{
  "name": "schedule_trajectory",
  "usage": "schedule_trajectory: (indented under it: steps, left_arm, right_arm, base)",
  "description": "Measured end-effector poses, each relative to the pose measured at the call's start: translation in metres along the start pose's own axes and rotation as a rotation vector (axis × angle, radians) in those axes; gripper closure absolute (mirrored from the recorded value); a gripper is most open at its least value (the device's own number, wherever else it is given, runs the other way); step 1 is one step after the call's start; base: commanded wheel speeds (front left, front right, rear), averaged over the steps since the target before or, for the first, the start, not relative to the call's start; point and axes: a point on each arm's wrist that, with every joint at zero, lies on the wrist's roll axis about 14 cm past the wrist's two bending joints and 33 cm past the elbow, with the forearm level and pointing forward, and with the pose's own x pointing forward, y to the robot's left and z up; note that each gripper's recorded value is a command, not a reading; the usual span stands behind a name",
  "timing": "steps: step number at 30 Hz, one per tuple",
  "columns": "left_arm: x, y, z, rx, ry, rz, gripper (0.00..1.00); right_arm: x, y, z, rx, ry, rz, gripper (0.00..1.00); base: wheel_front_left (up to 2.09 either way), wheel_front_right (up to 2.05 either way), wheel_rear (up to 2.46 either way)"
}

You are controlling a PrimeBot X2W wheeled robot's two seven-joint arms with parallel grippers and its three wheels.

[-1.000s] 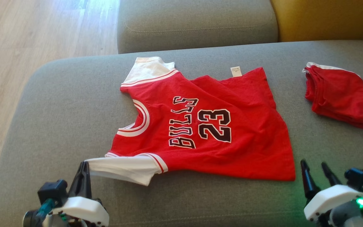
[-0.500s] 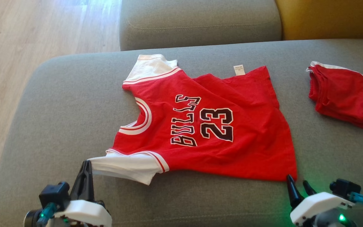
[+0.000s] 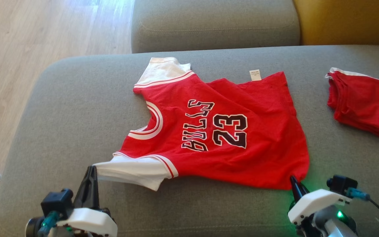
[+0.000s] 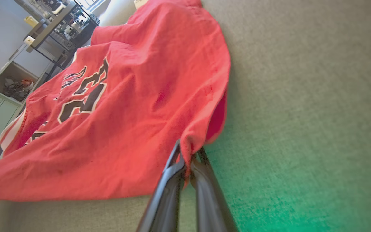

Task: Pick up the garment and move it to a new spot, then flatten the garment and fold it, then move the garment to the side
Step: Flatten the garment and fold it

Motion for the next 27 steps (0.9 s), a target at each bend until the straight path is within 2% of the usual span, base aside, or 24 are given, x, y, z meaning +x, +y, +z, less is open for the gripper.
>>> schedule_trajectory:
  steps: [6, 12, 15, 16, 19, 20, 24, 27]
  left_arm:
    - [0.004, -0.002, 0.019, -0.005, -0.061, -0.007, 1.00]
    - [0.011, -0.006, 0.052, -0.009, -0.160, -0.033, 1.00]
    - [0.019, -0.006, 0.086, -0.032, -0.250, -0.044, 1.00]
    - [0.023, -0.012, 0.117, -0.056, -0.329, -0.063, 1.00]
    - [0.026, -0.019, 0.168, -0.094, -0.460, -0.093, 1.00]
    - [0.026, -0.019, 0.168, -0.094, -0.460, -0.093, 1.00]
    - [0.022, -0.025, 0.228, -0.155, -0.620, -0.113, 1.00]
    - [0.013, -0.026, 0.261, -0.196, -0.710, -0.119, 1.00]
  right_arm:
    - [0.002, 0.012, 0.036, -0.046, -0.112, 0.041, 1.00]
    - [-0.004, 0.029, 0.106, -0.123, -0.324, 0.093, 1.00]
    - [-0.013, 0.047, 0.144, -0.158, -0.420, 0.136, 1.00]
    - [-0.022, 0.063, 0.172, -0.189, -0.481, 0.173, 1.00]
    - [-0.040, 0.089, 0.209, -0.234, -0.558, 0.230, 1.00]
    - [-0.040, 0.089, 0.209, -0.234, -0.558, 0.230, 1.00]
    - [-0.065, 0.121, 0.247, -0.271, -0.645, 0.300, 1.00]
    - [-0.082, 0.138, 0.263, -0.290, -0.681, 0.342, 1.00]
  base:
    - [0.00, 0.00, 0.00]
    - [0.00, 0.00, 0.00]
    - [0.00, 0.00, 0.00]
    - [0.00, 0.00, 0.00]
    - [0.00, 0.00, 0.00]
    - [0.00, 0.00, 0.00]
    - [0.00, 0.00, 0.00]
    - [0.00, 0.00, 0.00]
